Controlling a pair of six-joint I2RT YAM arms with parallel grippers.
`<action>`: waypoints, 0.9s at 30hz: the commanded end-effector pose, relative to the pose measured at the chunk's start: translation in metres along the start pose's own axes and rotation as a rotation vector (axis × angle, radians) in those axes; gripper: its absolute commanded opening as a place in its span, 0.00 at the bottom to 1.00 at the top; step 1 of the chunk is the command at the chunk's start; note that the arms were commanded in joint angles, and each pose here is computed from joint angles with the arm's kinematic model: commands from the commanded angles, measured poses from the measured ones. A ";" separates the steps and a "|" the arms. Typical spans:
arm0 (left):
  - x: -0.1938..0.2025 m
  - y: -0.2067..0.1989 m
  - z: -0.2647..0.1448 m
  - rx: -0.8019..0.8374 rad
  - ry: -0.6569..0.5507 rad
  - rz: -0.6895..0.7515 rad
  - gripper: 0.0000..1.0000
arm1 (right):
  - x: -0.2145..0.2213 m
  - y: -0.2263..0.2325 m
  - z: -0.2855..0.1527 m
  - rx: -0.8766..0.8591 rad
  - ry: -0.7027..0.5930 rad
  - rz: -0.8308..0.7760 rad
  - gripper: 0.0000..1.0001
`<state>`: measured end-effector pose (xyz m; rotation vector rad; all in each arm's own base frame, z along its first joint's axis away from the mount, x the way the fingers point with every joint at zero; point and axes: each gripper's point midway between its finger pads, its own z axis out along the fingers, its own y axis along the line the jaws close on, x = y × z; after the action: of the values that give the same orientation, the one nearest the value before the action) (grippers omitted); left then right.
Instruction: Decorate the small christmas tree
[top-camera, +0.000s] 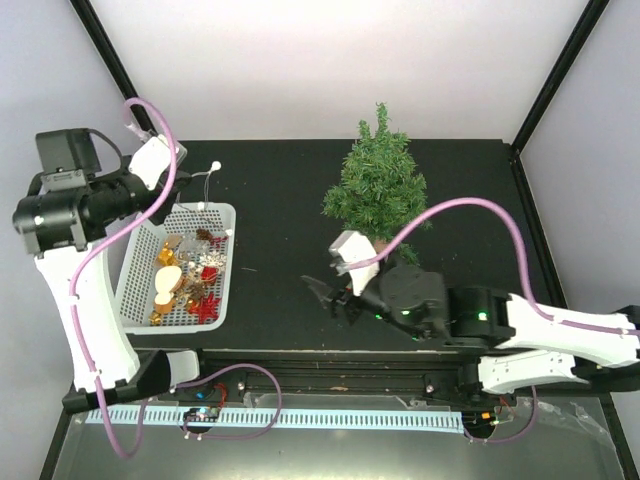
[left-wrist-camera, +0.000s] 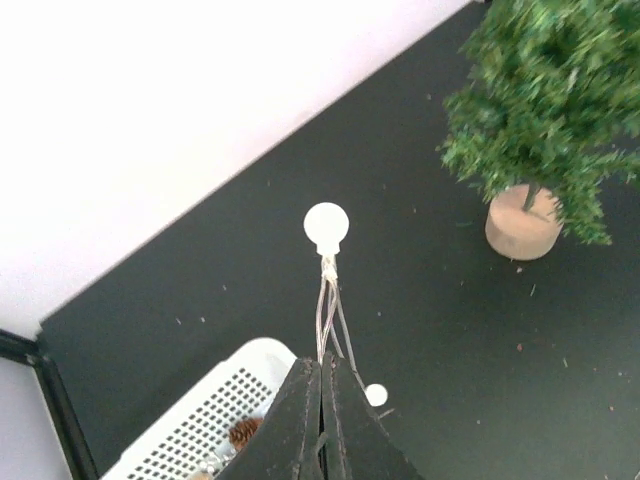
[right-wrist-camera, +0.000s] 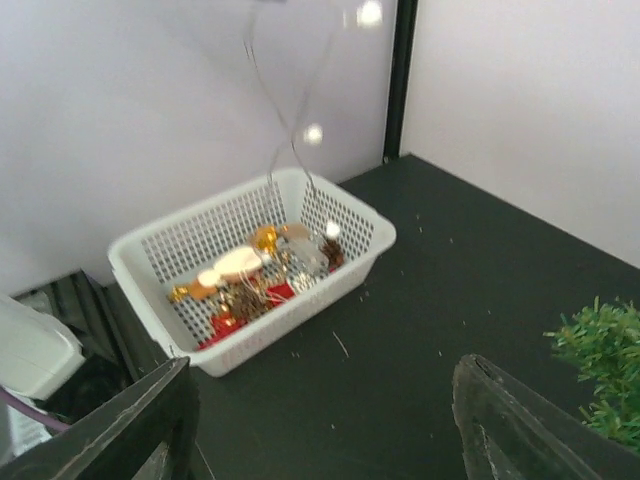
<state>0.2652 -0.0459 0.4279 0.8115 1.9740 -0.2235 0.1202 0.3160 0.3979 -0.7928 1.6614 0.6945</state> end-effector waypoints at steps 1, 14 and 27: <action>-0.020 -0.043 -0.041 0.031 -0.073 0.020 0.02 | 0.002 0.006 0.016 0.043 0.002 0.016 0.71; -0.024 -0.090 -0.080 0.015 -0.166 0.090 0.02 | -0.043 0.068 0.079 -0.080 -0.088 0.110 0.83; -0.023 -0.115 -0.097 0.028 -0.220 0.115 0.01 | -0.056 0.102 0.132 -0.078 -0.082 0.077 0.84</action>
<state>0.1466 -0.0899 0.4763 0.8664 1.7416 -0.2091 0.1242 0.4812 0.4140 -0.7675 1.6361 0.8337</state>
